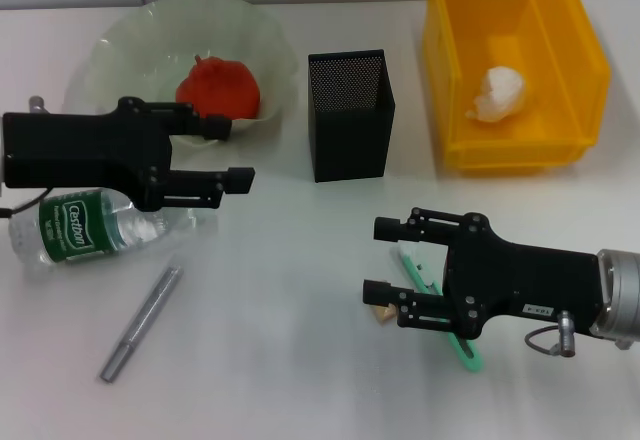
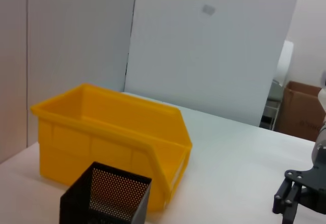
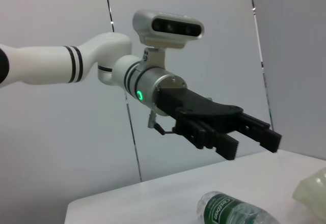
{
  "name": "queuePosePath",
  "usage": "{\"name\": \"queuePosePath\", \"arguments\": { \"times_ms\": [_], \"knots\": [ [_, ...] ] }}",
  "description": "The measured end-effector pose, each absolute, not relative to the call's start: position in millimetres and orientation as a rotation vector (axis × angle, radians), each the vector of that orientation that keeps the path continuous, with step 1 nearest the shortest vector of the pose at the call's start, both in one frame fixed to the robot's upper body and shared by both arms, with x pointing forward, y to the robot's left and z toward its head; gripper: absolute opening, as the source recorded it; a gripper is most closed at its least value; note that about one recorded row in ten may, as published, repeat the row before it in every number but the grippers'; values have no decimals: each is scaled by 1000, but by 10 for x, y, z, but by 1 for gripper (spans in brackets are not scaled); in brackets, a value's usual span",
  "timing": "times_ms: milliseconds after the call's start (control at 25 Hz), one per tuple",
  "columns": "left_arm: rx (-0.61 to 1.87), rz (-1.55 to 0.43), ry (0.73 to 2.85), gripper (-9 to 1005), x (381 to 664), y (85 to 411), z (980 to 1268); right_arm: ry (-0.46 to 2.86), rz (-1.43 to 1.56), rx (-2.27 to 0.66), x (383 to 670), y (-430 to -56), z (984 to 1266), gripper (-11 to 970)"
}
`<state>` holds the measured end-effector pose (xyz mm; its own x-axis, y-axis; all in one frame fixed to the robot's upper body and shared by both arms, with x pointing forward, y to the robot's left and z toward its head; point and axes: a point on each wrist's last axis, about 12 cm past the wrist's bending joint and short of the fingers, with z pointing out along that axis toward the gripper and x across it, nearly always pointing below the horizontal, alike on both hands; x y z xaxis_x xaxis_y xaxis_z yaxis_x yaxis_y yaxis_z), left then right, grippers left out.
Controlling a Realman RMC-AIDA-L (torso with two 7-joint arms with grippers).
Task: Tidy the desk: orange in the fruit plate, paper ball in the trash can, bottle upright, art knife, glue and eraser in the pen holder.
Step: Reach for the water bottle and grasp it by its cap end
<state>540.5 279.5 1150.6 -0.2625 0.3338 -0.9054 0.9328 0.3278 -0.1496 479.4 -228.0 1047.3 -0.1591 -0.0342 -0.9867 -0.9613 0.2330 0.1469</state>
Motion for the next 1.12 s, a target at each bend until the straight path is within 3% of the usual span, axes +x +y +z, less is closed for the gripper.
{"name": "queuePosePath", "arguments": {
  "times_ms": [720,920,1120],
  "knots": [
    [1270,-711,1879,725,5562,2731,11890,1471,1110,-917,4840,-2281,10469,682],
    [1424,-539,2055,725,5677,2485,11957,1479,1104,-913,4851,-2274,10460,682],
    [1465,-474,2071,724,5696,2413,12001,1467,1102,-897,4882,-2264,10485,684]
  ]
}}
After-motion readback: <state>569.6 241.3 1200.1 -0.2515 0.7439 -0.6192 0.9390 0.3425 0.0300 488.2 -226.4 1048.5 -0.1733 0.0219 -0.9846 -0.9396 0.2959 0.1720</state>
